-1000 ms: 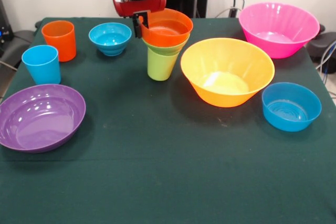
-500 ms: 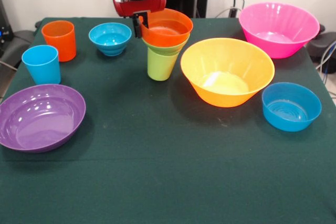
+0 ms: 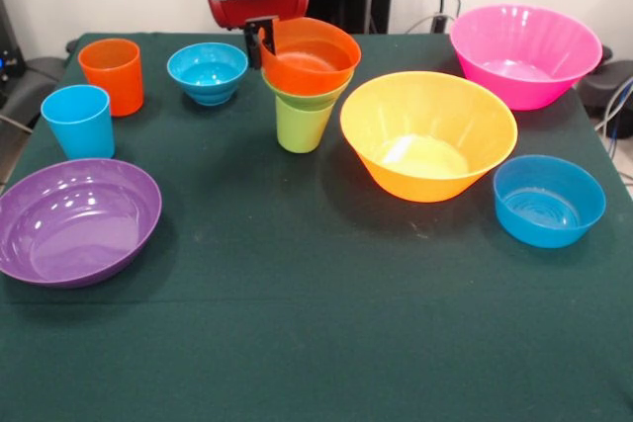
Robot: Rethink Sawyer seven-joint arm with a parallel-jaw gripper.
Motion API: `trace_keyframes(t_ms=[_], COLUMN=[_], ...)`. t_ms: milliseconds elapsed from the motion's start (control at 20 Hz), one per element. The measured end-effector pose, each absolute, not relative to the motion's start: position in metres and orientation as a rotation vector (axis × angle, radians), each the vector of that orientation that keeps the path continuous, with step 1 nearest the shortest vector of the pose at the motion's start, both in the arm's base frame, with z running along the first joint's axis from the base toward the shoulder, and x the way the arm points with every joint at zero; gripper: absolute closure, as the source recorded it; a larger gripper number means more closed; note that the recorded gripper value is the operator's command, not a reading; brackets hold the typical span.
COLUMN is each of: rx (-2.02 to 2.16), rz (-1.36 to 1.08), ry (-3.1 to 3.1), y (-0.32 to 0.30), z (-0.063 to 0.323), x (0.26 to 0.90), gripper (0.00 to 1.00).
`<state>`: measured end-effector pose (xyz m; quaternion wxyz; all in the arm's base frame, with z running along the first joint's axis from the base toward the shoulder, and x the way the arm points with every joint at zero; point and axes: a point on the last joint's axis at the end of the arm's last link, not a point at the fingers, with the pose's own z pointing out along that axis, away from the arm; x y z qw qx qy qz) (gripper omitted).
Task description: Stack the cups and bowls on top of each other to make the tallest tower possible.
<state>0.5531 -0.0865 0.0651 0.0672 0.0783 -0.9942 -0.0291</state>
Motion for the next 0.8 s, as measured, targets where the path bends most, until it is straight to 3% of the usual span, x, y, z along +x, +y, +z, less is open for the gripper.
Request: trace_keyframes(t_ms=[800], rx=[0.225], rz=[-0.061], ry=[-3.013], y=[-0.0949], z=[0.0737], x=[0.5565], gripper=[1.0])
